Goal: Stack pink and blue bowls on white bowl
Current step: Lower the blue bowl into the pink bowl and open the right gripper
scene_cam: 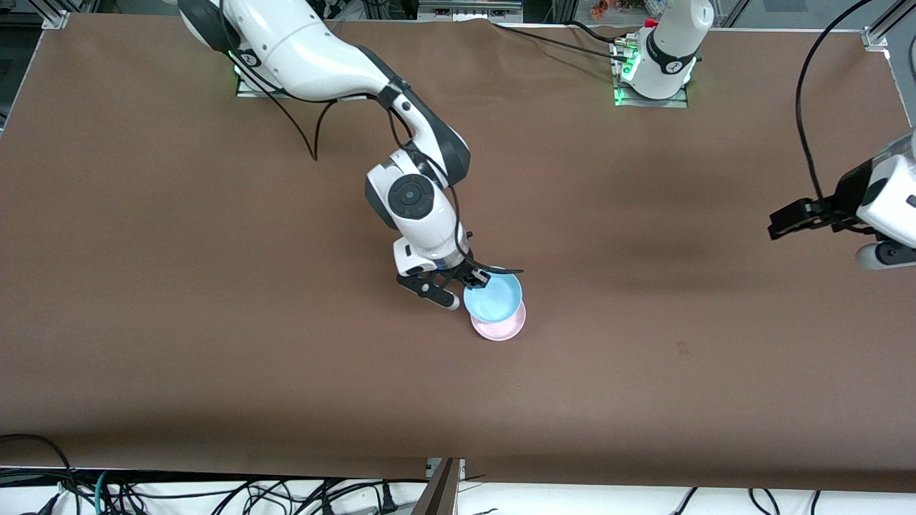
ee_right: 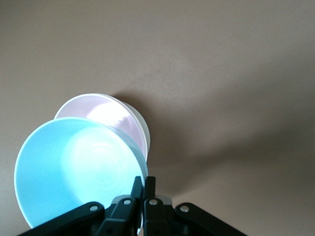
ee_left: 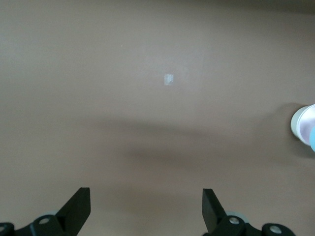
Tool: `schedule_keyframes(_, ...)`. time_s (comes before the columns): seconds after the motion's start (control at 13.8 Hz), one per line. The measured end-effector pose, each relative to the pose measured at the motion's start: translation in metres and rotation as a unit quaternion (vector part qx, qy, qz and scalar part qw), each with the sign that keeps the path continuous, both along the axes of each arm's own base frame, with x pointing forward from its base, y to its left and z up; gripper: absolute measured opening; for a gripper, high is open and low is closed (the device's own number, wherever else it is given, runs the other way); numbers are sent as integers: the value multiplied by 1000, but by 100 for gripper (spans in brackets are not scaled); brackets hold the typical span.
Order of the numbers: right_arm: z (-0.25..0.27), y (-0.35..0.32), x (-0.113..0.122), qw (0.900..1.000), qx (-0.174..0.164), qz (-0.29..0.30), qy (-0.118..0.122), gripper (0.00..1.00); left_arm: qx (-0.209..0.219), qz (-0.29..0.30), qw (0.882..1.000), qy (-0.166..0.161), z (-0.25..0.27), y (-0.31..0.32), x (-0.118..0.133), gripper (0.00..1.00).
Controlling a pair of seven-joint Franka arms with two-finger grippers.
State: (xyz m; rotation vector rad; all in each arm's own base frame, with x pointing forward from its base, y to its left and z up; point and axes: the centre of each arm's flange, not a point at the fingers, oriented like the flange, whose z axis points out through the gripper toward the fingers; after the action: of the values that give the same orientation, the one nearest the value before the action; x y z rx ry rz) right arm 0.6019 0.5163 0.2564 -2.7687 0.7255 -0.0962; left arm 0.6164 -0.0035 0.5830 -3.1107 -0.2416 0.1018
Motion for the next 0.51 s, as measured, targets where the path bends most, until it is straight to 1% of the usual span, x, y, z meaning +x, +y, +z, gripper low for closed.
schedule_keyframes(0.29, -4, 1, 5, 1000, 5, -4, -14, 2, 0, -3, 1000, 11, -3, 1, -3, 100)
schedule_keyframes(0.51, 1, -2, 11, 999, 11, -9, -32, 2, -10, 1, 1000, 15, -7, 3, -3, 100)
